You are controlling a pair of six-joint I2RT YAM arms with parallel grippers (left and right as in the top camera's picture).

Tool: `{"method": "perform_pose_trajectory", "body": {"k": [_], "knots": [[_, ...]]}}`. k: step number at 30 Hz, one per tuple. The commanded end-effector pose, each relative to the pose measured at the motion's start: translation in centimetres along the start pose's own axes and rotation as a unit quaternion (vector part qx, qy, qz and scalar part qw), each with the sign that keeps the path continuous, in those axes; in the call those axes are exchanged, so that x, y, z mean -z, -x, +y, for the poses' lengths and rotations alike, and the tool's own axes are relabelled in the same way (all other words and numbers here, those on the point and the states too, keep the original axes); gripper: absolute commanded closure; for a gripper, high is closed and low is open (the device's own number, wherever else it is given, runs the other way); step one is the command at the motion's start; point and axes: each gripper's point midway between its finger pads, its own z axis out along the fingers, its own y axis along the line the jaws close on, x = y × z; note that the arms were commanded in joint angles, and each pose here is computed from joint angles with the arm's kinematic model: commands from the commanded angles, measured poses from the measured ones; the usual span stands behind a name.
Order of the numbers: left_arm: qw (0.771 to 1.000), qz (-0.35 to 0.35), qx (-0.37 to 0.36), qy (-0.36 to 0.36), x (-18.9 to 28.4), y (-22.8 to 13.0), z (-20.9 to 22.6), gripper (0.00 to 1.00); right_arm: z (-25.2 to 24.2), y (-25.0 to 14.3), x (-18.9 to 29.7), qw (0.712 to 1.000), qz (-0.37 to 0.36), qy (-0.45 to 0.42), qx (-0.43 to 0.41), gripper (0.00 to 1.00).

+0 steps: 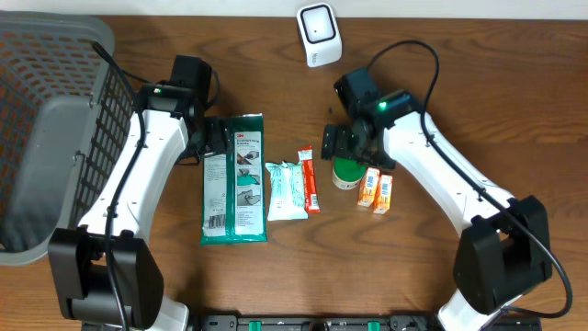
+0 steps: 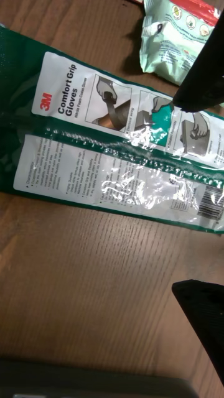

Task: Scan the item barcode
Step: 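Lower the right gripper onto the green-lidded jar and grasp it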

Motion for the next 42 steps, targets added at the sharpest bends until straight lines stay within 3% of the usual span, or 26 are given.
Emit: {"method": "perform_pose_trajectory", "body": {"k": [1, 18, 26, 42], "knots": [[1.0, -0.007, 0.001, 0.002, 0.5, 0.4, 0.1, 0.13, 0.1, -0.6, -1.5, 1.0, -0.001, 0.003, -0.023, 0.02], [1.0, -0.007, 0.001, 0.002, 0.5, 0.4, 0.1, 0.13, -0.6, 0.1, -3.6, 0.999, -0.045, -0.016, -0.011, 0.22], [1.0, -0.007, 0.001, 0.002, 0.5, 0.4, 0.1, 0.13, -0.6, 0.4, -3.6, 0.998, -0.052, -0.021, 0.039, 0.2], [1.0, -0.007, 0.001, 0.002, 0.5, 0.4, 0.1, 0.13, -0.3, -1.6, -3.7, 1.0, -0.004, -0.002, -0.003, 0.2]]}}
